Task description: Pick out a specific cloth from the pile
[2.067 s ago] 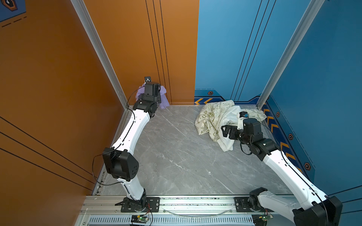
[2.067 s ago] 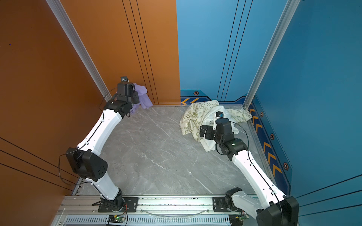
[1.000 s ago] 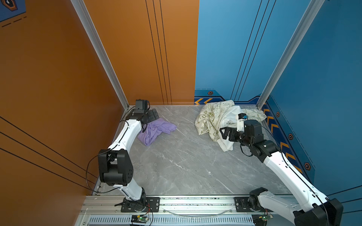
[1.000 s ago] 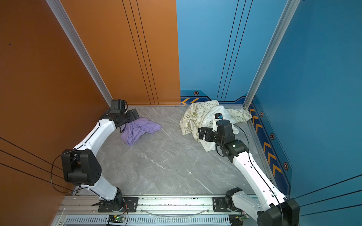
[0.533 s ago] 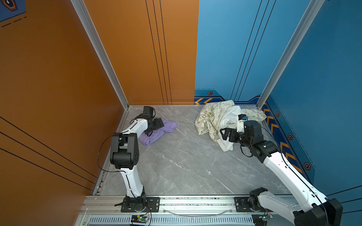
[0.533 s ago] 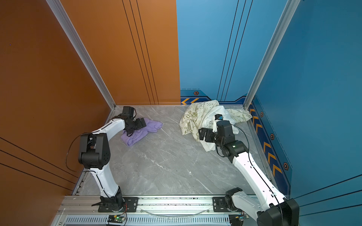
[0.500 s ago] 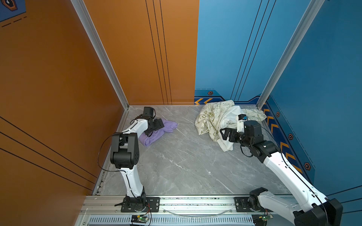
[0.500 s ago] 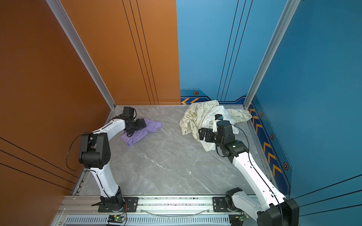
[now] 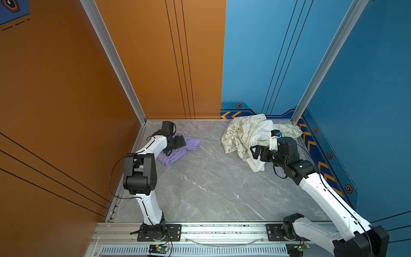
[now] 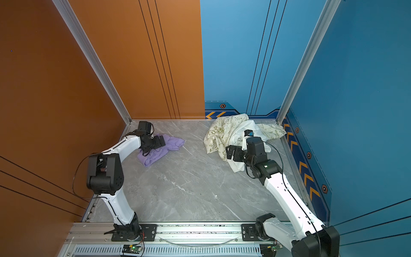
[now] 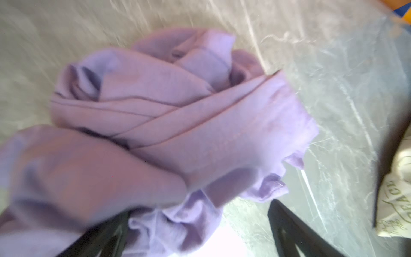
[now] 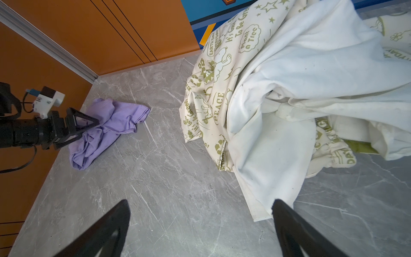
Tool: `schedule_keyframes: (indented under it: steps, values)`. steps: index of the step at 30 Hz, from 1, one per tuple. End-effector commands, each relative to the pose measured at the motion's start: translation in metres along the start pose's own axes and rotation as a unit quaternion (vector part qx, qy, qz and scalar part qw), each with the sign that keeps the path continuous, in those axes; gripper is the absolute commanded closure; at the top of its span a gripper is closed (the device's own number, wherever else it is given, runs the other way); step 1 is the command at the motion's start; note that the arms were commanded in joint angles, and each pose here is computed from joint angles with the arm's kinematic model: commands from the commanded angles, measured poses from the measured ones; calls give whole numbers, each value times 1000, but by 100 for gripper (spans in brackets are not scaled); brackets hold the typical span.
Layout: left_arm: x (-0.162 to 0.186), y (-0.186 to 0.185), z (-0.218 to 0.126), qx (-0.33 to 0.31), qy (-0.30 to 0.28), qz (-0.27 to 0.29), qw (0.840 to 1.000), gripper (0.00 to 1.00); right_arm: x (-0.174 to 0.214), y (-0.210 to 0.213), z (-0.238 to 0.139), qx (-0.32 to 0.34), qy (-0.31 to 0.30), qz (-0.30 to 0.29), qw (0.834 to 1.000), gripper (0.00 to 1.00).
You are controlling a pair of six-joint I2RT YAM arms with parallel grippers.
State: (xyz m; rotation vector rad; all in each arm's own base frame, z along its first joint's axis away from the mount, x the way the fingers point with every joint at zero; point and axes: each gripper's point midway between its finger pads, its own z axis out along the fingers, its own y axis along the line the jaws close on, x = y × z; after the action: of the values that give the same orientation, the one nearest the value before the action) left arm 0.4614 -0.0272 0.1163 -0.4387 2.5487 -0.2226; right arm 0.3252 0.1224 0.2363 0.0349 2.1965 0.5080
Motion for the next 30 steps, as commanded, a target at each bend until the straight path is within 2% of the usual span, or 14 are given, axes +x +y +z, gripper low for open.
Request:
schedule_keyframes:
  steps: [1, 7, 10, 12, 17, 21, 30]
  values:
    - [-24, -16, -60, 3, -70, 52, 996, 2, -4, -4, -4, 8, -11, -13, 1000, 0]
    - [-32, -26, -136, 27, -192, 91, 977, 2, -14, -25, -15, 48, -48, -20, 997, 0]
    - [-19, -24, -158, 34, -252, 108, 961, 2, -17, -42, -20, 76, -73, -16, 994, 0]
    - [-6, -18, -161, 32, -282, 120, 951, 2, -16, -56, -24, 97, -89, -14, 991, 0]
    - [28, 15, -155, 2, -328, 112, 938, 2, -7, -99, -28, 174, -118, -10, 978, 0]
    - [46, 36, -144, -26, -358, 120, 926, 2, 3, -138, -32, 253, -136, -8, 958, 0]
    - [56, 74, -104, -120, -354, 129, 919, 2, 20, -167, -5, 282, -161, -62, 944, 0]
